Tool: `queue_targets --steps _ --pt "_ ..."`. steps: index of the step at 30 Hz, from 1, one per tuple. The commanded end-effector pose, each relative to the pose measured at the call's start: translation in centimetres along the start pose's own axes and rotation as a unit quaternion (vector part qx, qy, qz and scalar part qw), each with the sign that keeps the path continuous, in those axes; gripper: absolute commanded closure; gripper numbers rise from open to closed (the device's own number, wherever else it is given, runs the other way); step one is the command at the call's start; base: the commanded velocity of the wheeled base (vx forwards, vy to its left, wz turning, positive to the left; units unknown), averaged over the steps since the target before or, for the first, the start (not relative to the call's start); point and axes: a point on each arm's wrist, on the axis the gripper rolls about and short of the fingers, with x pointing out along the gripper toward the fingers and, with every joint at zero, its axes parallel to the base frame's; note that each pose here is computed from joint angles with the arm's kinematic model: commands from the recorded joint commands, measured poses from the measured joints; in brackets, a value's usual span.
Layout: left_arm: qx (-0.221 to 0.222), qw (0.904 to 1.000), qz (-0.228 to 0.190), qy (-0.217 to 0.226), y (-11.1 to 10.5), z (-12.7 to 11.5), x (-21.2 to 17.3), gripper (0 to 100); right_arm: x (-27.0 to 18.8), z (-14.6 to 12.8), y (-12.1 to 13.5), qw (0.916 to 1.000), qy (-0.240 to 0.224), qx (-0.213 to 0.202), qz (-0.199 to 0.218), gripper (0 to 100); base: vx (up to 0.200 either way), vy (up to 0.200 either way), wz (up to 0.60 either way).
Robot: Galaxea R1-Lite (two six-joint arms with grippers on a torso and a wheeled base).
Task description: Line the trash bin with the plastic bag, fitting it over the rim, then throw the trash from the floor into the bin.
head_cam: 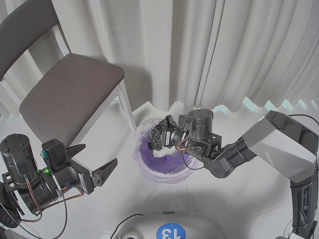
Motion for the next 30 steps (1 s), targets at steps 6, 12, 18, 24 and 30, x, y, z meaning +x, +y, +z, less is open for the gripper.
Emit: queue_targets --steps 6,12,18,24,30 --pt "0.007 0.9999 0.001 0.015 0.0 -0.7 0.3 0 1.9 -0.9 -3.0 0.9997 -0.001 0.018 -0.015 100 0.000 0.000 0.00" --pt "0.007 0.9998 0.000 0.016 0.0 -0.7 0.4 0 2.1 -0.4 -4.0 0.9993 -0.006 0.027 -0.024 100 0.000 0.000 0.00" --pt "0.007 0.9999 -0.001 0.011 0.0 -0.6 0.2 0 2.3 0.0 -5.2 0.9988 -0.013 0.030 -0.036 100 0.000 0.000 0.00" --pt "0.007 0.9999 -0.001 0.010 0.0 -0.5 0.2 0 1.9 -0.1 -4.8 0.9989 -0.010 0.030 -0.033 100 0.000 0.000 0.00" --pt "0.006 1.0000 -0.001 0.005 0.0 -0.4 0.0 0 2.0 -1.4 -2.3 0.9997 0.003 0.024 -0.009 100 0.000 0.000 0.00"
